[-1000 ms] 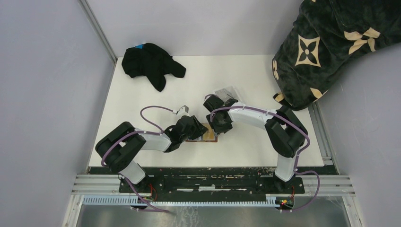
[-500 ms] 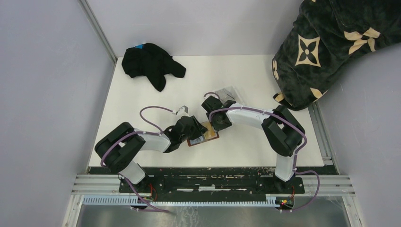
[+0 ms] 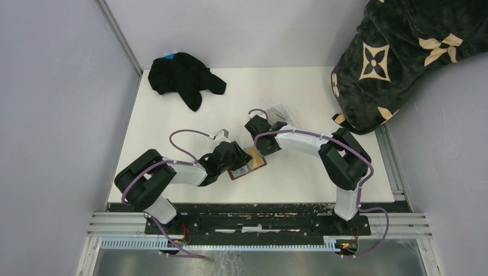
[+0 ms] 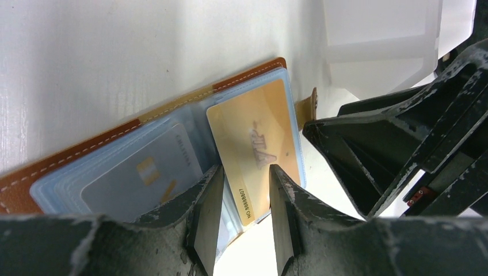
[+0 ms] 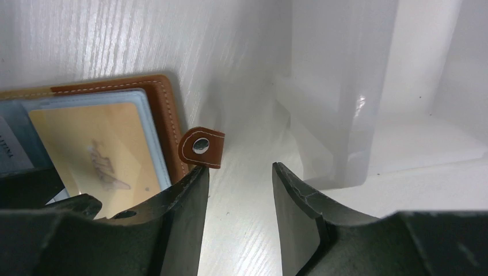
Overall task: Put the credit cards into the card holder
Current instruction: Insert the credit card into the card holder.
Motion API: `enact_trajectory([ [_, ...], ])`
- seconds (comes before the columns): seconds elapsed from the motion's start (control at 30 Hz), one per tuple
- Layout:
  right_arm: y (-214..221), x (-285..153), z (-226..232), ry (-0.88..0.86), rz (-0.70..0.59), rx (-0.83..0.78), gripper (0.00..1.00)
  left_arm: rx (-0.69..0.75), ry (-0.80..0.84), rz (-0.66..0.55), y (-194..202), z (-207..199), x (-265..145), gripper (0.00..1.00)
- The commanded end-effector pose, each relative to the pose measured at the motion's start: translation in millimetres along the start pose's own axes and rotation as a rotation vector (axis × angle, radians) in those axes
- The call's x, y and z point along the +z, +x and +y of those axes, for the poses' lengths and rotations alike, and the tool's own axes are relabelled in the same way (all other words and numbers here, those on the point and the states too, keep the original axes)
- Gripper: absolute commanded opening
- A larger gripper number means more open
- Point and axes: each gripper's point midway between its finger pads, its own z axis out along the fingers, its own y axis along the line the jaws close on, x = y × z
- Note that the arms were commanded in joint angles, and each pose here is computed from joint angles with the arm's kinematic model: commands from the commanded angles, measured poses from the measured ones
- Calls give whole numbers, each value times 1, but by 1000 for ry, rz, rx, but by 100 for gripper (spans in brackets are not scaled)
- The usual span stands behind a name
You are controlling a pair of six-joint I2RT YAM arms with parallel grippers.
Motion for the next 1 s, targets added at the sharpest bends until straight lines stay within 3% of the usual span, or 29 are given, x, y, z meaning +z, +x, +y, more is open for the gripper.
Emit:
enact_trajectory([
  [0.0, -37, -16, -12, 46, -115, 38, 50, 98, -212, 66, 20, 64, -12, 45],
  [0.37, -41, -22, -20, 47, -115, 69, 50, 121, -191, 27, 4, 48, -12, 45],
  [0.63, -37, -46, 13, -203, -95, 123, 51, 138, -200, 23, 1, 46, -10, 46],
  [0.97, -8, -25, 29, -464, 26, 285, 52, 159, -268, 70, 11, 63, -9, 42],
])
